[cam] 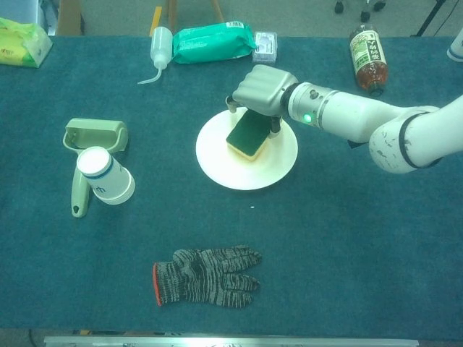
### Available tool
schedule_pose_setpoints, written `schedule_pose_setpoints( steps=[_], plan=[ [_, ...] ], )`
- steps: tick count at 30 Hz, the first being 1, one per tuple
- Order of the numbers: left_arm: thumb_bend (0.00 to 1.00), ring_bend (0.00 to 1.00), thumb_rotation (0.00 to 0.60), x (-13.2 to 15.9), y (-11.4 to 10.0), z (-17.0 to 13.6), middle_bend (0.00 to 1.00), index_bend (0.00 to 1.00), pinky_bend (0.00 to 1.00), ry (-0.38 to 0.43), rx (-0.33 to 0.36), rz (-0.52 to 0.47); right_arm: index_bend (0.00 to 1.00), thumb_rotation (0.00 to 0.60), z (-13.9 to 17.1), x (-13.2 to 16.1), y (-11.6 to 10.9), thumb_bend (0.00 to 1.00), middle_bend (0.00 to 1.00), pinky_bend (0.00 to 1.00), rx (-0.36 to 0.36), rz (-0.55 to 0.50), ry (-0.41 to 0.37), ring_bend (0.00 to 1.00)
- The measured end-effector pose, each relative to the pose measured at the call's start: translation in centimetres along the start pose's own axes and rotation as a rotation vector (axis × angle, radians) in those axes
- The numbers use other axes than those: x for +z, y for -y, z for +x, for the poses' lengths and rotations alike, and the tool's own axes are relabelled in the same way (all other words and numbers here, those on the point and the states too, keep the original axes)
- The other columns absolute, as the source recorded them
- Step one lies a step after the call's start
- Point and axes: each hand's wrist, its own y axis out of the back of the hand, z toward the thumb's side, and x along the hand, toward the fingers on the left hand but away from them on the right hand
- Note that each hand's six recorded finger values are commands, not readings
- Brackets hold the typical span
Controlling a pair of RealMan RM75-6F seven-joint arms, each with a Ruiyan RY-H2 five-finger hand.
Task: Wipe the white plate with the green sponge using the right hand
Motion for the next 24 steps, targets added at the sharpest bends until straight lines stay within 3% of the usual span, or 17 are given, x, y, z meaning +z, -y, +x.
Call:
schedule_pose_setpoints(
  steps=[12,24],
  plan=[
    [0.27,0.18,0.600,0.2,0.2,0.2,0.19,0.24,0.34,0.005,-0.005,0.001,0.28,0.600,1.4,-2.5,-0.3,0.00,0.53,0.32,-0.035,0.008,0.068,0.40],
    [0.27,0.18,0.600,0.2,0.1,0.1,0.19,0.24,0.34,0.004,-0.003,-0.002,0.28,0.600,0.9,0.0,-2.1,0.00,0.53,0.32,-0.081,0.003,0.004,0.40]
  ],
)
